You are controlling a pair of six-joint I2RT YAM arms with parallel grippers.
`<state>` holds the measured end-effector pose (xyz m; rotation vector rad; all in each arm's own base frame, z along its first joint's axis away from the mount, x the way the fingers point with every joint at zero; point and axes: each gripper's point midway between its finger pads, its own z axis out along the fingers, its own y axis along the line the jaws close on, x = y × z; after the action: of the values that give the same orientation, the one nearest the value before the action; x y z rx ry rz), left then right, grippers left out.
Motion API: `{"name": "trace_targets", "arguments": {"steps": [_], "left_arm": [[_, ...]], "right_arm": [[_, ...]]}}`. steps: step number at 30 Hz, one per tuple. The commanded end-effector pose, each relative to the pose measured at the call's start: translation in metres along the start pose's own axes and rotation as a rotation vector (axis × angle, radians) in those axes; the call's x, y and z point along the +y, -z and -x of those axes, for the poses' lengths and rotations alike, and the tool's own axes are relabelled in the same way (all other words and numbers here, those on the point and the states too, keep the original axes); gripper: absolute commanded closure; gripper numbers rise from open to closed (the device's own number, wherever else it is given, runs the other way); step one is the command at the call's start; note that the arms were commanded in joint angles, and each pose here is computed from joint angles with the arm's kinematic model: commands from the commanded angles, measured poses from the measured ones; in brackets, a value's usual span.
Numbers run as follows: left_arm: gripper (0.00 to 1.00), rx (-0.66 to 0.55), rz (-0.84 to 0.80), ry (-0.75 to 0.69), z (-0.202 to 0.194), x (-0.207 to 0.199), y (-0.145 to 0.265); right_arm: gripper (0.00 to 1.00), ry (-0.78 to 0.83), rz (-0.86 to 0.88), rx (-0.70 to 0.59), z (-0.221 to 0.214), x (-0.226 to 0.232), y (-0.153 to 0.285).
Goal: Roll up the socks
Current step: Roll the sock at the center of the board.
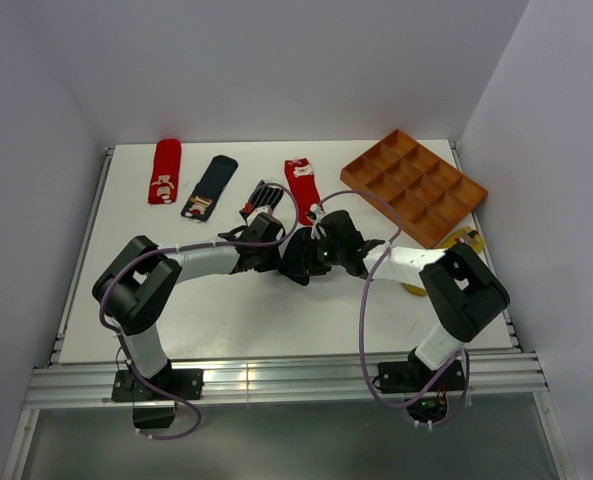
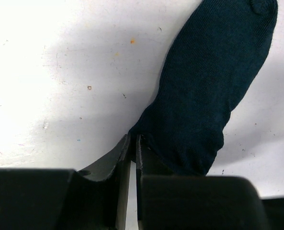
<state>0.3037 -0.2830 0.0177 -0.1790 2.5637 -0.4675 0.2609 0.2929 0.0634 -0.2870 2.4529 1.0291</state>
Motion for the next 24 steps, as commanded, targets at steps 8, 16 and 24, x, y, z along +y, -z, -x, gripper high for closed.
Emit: {"name": "trace_targets", "arguments": {"steps": [8, 16, 24], "left_arm": [[0.87, 0.169, 0.219, -0.095, -0.056, 0.066, -0.002], [0.88, 0.165, 0.216, -0.099, -0.055, 0.065, -0.002], [0.88, 0.161, 0.198, -0.101, -0.052, 0.059, 0.000]], "right_arm": [[0.71, -0.134, -0.038, -0.038, -0.004, -0.034, -0.010], [0.69, -0.050, -0.071, -0.061, 0.003, -0.035, 0.003], [0.66, 0.205, -0.186, -0.144, 0.013, -0.020, 0.023]]}}
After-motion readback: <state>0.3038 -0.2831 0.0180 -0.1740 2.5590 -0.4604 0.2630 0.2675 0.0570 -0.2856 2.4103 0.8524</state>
